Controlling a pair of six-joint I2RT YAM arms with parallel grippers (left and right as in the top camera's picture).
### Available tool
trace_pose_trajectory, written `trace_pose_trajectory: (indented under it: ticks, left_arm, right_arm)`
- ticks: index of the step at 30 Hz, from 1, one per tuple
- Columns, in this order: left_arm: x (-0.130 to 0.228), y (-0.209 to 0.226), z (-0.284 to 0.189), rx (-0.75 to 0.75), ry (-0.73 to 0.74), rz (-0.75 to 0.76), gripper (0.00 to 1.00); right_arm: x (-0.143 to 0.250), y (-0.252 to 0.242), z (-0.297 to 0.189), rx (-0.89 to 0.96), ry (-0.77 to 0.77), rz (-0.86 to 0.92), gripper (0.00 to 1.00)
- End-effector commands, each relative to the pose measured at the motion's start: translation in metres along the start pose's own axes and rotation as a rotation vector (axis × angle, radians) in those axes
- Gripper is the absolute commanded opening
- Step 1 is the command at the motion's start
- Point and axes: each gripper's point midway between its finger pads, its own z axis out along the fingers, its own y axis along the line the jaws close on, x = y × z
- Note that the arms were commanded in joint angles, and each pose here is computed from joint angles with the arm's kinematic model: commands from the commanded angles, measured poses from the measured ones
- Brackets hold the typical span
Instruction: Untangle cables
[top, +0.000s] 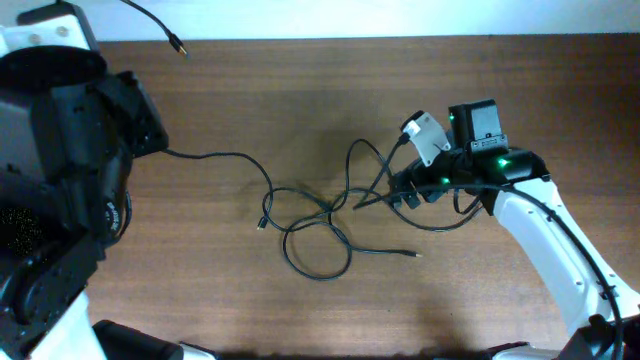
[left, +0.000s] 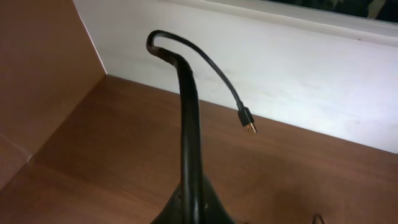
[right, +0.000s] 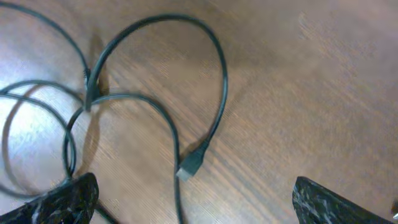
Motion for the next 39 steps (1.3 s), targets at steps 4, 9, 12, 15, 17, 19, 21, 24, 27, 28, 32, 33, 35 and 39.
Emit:
trace_pose_trajectory:
  ticks: [4,9,12,15,17,19,21,24,27,28,32,33,35,39]
  left_arm:
    - [0.002,-0.007,0.006,0.022,0.018,0.034,0.05]
    - [0.003,-0.011,0.007,0.040,0.027,0.054,0.06]
    - [0.005,-0.013,0.009,0.047,0.036,0.068,0.06]
    - [0.007,-0.013,0.010,0.045,0.044,0.079,0.07]
    - [0.007,-0.013,0.010,0.045,0.044,0.079,0.07]
    - [0.007,-0.013,0.010,0.046,0.043,0.080,0.07]
    - [0.007,-0.013,0.011,0.045,0.045,0.081,0.11]
    - [0.009,-0.014,0.013,0.042,0.053,0.085,0.08]
    - [0.015,-0.016,0.019,0.032,0.081,0.101,0.08]
    - [0.018,-0.017,0.022,0.029,0.093,0.108,0.09]
    - [0.023,-0.018,0.027,0.022,0.115,0.119,0.19]
    - [0.023,-0.018,0.027,0.022,0.116,0.120,0.32]
    - [0.023,-0.018,0.027,0.022,0.115,0.119,0.54]
    - [0.023,-0.018,0.027,0.021,0.116,0.120,0.58]
  right_arm:
    - [0.009,0.042,0.020,-0.233,-0.001,-0.397,0.99]
    - [0.013,0.076,0.054,-0.294,0.026,-0.692,0.99]
    - [0.011,0.074,0.087,-0.237,0.058,-0.735,0.99]
    - [0.016,0.069,0.102,-0.221,0.093,-0.649,0.99]
    - [0.012,0.069,0.106,-0.220,0.074,-0.650,0.99]
    - [0.005,0.074,0.104,-0.239,0.043,-0.574,0.99]
    - [-0.004,0.095,0.098,-0.355,-0.023,-0.498,0.99]
    - [-0.011,0.107,0.091,-0.448,-0.073,-0.414,0.99]
    - [-0.016,0.081,0.094,-0.374,-0.090,-0.400,0.99]
    - [-0.015,0.066,0.094,-0.340,-0.090,-0.382,0.99]
    - [-0.011,0.027,0.088,-0.294,-0.114,-0.332,0.99]
    - [-0.009,0.031,0.087,-0.335,-0.137,-0.368,0.99]
    - [-0.008,0.042,0.088,-0.410,-0.171,-0.408,0.99]
    - [0.017,0.081,0.077,-0.586,-0.215,-0.688,0.99]
